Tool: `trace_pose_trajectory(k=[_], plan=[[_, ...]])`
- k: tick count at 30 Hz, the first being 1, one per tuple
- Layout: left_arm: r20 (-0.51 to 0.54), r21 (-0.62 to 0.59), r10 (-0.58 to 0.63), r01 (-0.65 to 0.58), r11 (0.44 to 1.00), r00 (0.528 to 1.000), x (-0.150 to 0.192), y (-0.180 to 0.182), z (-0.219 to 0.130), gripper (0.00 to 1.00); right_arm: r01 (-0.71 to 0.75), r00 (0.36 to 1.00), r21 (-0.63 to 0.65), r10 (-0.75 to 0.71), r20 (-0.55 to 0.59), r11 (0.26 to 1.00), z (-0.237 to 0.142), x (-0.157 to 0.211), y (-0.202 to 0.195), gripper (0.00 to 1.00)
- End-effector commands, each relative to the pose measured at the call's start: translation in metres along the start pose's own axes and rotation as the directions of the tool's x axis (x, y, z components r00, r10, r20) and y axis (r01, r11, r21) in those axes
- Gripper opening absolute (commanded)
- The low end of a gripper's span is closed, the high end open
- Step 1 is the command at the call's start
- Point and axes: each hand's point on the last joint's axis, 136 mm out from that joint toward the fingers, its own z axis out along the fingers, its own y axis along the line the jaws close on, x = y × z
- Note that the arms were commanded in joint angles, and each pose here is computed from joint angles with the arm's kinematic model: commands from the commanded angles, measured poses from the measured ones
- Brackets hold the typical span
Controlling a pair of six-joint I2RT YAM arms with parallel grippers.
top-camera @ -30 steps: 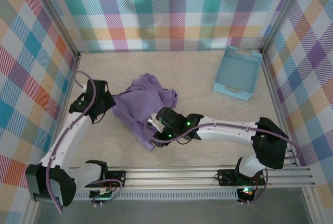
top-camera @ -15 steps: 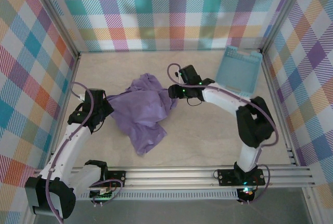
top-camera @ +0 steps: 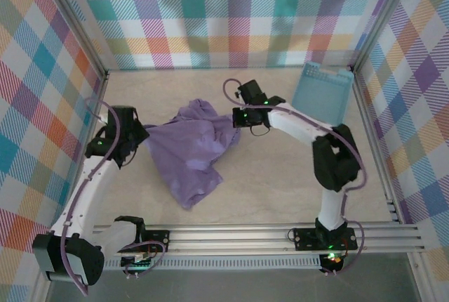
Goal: Fold the inside-out t-shirt
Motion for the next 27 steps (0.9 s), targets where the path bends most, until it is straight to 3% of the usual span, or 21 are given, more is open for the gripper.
trace_pose_trajectory(k=[1,5,9,11,15,21,23,27], plan=[[0.159,0.075,-0.047,0.035,0.997,0.986,-0.064,-0.024,-0.045,0.0,0.073,0.943,0.127,-0.11,0.315,0.989,-0.135,-0.067,-0.012,0.0],[0.263,0.136,-0.085,0.05,0.989,0.961,-0.106,-0.041,-0.084,0.0,0.124,0.882,0.132,-0.17,0.44,0.984,-0.225,-0.075,-0.006,0.0],[0.287,0.186,-0.103,0.05,0.981,0.952,-0.115,-0.05,-0.094,0.0,0.142,0.875,0.121,-0.182,0.45,0.982,-0.253,-0.056,-0.003,0.0],[0.252,0.163,-0.088,0.047,0.986,0.964,-0.105,-0.046,-0.08,0.0,0.148,0.893,0.127,-0.187,0.408,0.981,-0.242,-0.038,-0.006,0.0],[0.082,0.063,-0.039,0.034,0.997,0.996,-0.054,-0.026,-0.025,0.0,0.165,0.952,0.086,-0.181,0.246,0.983,-0.189,0.022,-0.003,0.0],[-0.157,-0.004,-0.003,0.002,1.0,0.988,0.024,0.0,0.038,0.0,0.07,0.997,-0.082,-0.071,-0.015,0.994,-0.118,0.118,0.007,0.0],[-0.196,0.0,-0.002,0.002,1.0,0.981,0.035,0.0,0.047,0.0,0.058,0.996,-0.134,-0.067,-0.06,0.989,-0.107,0.132,0.016,0.0],[-0.185,0.034,-0.005,0.012,0.999,0.983,0.027,-0.01,0.044,0.0,0.08,0.995,-0.077,-0.085,-0.056,0.994,-0.106,0.129,0.01,0.0]])
